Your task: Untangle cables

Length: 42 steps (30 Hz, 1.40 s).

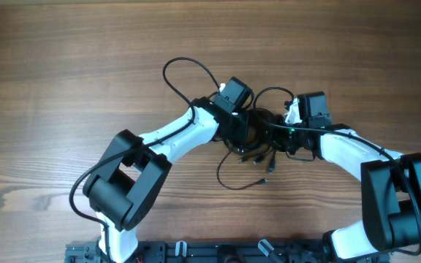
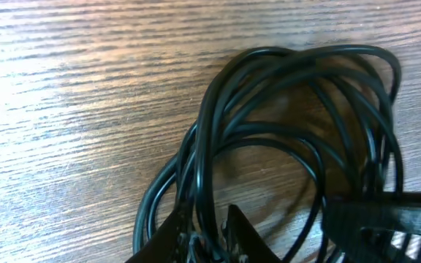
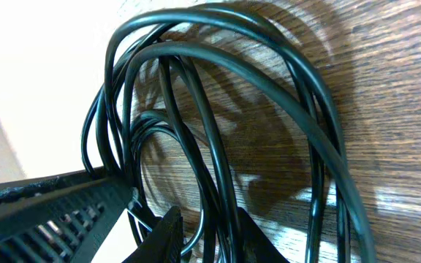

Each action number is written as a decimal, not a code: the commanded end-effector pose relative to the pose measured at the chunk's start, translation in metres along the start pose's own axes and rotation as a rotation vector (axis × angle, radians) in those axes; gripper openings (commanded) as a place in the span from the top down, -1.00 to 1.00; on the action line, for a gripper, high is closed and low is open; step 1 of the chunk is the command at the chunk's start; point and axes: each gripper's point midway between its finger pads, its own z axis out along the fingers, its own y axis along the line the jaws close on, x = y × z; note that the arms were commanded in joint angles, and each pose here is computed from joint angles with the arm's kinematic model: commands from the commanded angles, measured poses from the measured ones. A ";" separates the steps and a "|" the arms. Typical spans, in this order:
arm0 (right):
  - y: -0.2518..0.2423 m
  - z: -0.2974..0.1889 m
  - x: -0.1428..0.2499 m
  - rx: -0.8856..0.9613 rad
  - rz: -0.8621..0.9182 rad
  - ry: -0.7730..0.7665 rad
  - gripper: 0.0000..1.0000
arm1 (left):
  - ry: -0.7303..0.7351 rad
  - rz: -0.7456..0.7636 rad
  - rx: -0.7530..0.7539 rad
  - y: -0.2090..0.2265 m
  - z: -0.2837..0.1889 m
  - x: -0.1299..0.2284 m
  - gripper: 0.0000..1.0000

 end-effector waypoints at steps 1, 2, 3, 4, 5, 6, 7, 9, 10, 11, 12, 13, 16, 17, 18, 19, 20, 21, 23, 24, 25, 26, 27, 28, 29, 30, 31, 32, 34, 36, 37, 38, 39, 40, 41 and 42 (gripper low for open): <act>-0.003 0.006 0.008 -0.003 0.019 0.036 0.56 | 0.027 0.002 -0.029 0.010 0.011 0.014 0.76; -0.003 0.006 0.008 -0.003 0.018 0.037 0.55 | 0.026 0.002 -0.029 0.010 0.011 0.014 0.77; -0.002 0.006 0.008 -0.004 0.016 0.036 0.55 | 0.023 0.004 -0.025 0.009 0.011 0.014 0.78; -0.002 0.006 0.008 -0.005 0.015 0.037 0.55 | 0.018 0.006 -0.020 0.007 0.011 0.013 0.77; -0.002 0.006 0.008 -0.004 0.015 0.038 0.55 | 0.014 0.007 -0.015 0.006 0.012 0.012 0.77; -0.002 0.006 0.009 -0.002 0.017 0.041 0.52 | 0.011 0.010 -0.012 0.004 0.012 0.011 0.61; -0.003 0.007 0.011 0.000 0.016 0.045 0.48 | 0.010 0.015 -0.009 0.002 0.012 0.012 0.57; -0.004 0.009 0.016 0.004 0.017 0.055 0.47 | 0.013 0.028 -0.006 -0.003 0.012 0.016 0.61; -0.004 0.009 0.016 0.004 0.017 0.056 0.46 | 0.014 0.032 -0.005 -0.004 0.013 0.016 0.62; -0.004 0.009 0.017 0.005 0.014 0.057 0.46 | 0.015 0.038 -0.003 -0.006 0.013 0.018 0.63; -0.004 0.010 0.017 0.005 0.015 0.058 0.57 | 0.012 0.041 -0.004 -0.007 0.013 0.018 0.77; -0.004 0.010 0.017 0.005 0.015 0.058 0.91 | 0.008 0.041 -0.007 -0.007 0.013 0.017 0.92; -0.001 0.009 0.018 -0.009 0.010 0.065 0.91 | -0.045 0.045 0.026 -0.014 0.002 0.001 0.92; -0.001 0.009 0.018 -0.009 0.009 0.065 0.92 | -0.073 0.042 0.041 -0.018 -0.008 -0.009 0.92; -0.001 0.010 0.017 -0.011 0.007 0.063 0.92 | -0.108 0.035 0.066 -0.023 -0.023 -0.021 0.92; 0.001 0.009 0.018 -0.020 0.000 0.065 0.91 | -0.151 0.029 0.100 -0.028 -0.041 -0.035 0.92; 0.010 0.009 0.019 -0.069 -0.050 0.079 0.92 | -0.187 0.022 0.134 -0.032 -0.057 -0.045 0.92; 0.024 0.007 0.021 -0.142 -0.113 0.099 0.91 | -0.235 0.011 0.195 -0.036 -0.083 -0.060 0.92; 0.034 0.006 0.018 -0.190 -0.164 0.088 0.91 | -0.260 -0.007 0.320 -0.038 -0.115 -0.073 0.92; 0.034 0.006 0.015 -0.188 -0.170 0.074 0.92 | -0.260 -0.030 0.393 -0.039 -0.130 -0.079 0.92; 0.035 0.006 0.014 -0.189 -0.174 0.070 0.91 | -0.254 -0.083 0.491 -0.034 -0.149 -0.087 0.92; 0.034 0.006 0.013 -0.184 -0.173 0.065 0.91 | -0.233 -0.106 0.585 -0.031 -0.162 -0.092 0.92; 0.033 0.007 0.012 -0.176 -0.173 0.059 0.91 | -0.223 -0.115 0.632 -0.024 -0.169 -0.095 0.92; 0.033 0.007 0.012 -0.176 -0.173 0.059 0.91 | -0.232 -0.136 0.613 -0.009 -0.168 -0.100 0.92; 0.034 0.006 0.013 -0.182 -0.174 0.064 0.91 | -0.257 -0.161 0.523 0.020 -0.162 -0.105 0.92; 0.036 0.006 0.016 -0.198 -0.183 0.076 0.91 | -0.273 -0.192 0.427 0.043 -0.156 -0.106 0.92; 0.043 0.004 0.019 -0.238 -0.252 0.088 0.91 | -0.280 -0.261 0.256 0.080 -0.146 -0.103 0.92; 0.046 0.003 0.020 -0.254 -0.276 0.091 0.91 | -0.276 -0.275 0.209 0.088 -0.143 -0.100 0.89; 0.048 0.002 0.021 -0.272 -0.282 0.098 0.92 | -0.253 -0.290 0.131 0.097 -0.137 -0.091 0.24; 0.057 -0.001 0.027 -0.326 -0.294 0.128 0.91 | -0.251 -0.232 0.101 0.097 -0.134 -0.088 -0.55; 0.063 -0.003 0.026 -0.355 -0.308 0.127 0.91 | -0.247 -0.232 0.101 0.096 -0.134 -0.087 -0.59; 0.067 -0.004 0.025 -0.372 -0.304 0.125 0.92 | -0.239 -0.233 0.102 0.096 -0.133 -0.085 -0.59; 0.075 -0.007 0.025 -0.409 -0.306 0.130 0.91 | -0.221 -0.236 0.104 0.096 -0.132 -0.081 -0.59; 0.083 -0.011 0.025 -0.447 -0.308 0.138 0.92 | -0.203 -0.238 0.112 0.094 -0.132 -0.077 -0.59; 0.087 -0.013 0.024 -0.464 -0.300 0.139 0.92 | -0.184 -0.239 0.130 0.091 -0.131 -0.074 -0.57; 0.091 -0.014 0.021 -0.473 -0.289 0.130 0.91 | -0.168 -0.238 0.151 0.087 -0.131 -0.071 -0.57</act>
